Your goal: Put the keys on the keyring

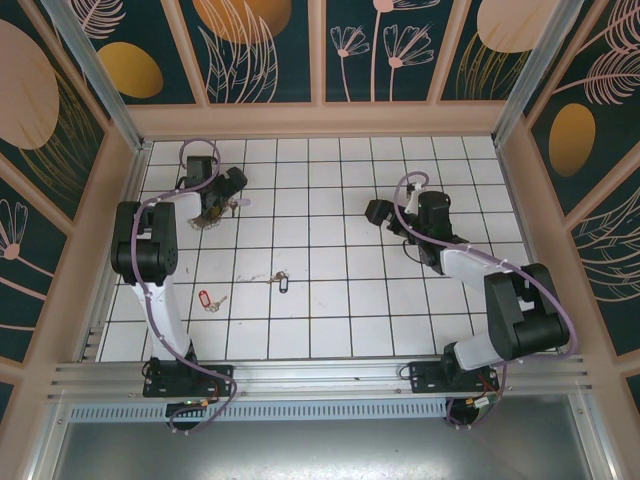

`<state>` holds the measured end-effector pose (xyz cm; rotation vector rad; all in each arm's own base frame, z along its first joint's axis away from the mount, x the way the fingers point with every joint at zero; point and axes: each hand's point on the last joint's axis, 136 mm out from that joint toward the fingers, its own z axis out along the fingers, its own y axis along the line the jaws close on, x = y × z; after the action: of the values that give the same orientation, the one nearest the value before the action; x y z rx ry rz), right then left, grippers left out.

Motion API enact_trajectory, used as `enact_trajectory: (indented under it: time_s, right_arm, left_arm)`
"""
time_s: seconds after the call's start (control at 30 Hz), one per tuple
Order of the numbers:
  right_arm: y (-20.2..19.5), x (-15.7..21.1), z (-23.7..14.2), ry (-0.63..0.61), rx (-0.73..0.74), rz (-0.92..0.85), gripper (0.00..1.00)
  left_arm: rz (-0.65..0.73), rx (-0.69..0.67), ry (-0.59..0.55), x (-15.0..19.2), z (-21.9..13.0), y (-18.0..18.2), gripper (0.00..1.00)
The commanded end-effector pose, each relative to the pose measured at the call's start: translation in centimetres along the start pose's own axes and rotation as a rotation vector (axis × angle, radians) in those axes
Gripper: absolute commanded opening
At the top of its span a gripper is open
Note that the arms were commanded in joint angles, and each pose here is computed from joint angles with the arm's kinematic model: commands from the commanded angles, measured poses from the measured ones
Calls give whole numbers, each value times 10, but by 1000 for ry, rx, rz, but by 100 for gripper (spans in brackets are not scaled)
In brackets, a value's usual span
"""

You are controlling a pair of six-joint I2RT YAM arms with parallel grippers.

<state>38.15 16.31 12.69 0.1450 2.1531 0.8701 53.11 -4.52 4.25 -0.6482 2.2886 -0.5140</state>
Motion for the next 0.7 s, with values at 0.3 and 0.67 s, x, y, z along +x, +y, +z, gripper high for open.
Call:
enact_trajectory:
  time_s: [0.3, 0.67]
  right_arm:
    - [4, 9, 17, 42, -8, 14, 97]
    - [-9, 29, 20, 93, 17, 47, 93]
  left_arm:
    - [-27, 163, 253, 119, 2, -62, 99]
    - [38, 291, 375, 210, -6, -146, 98]
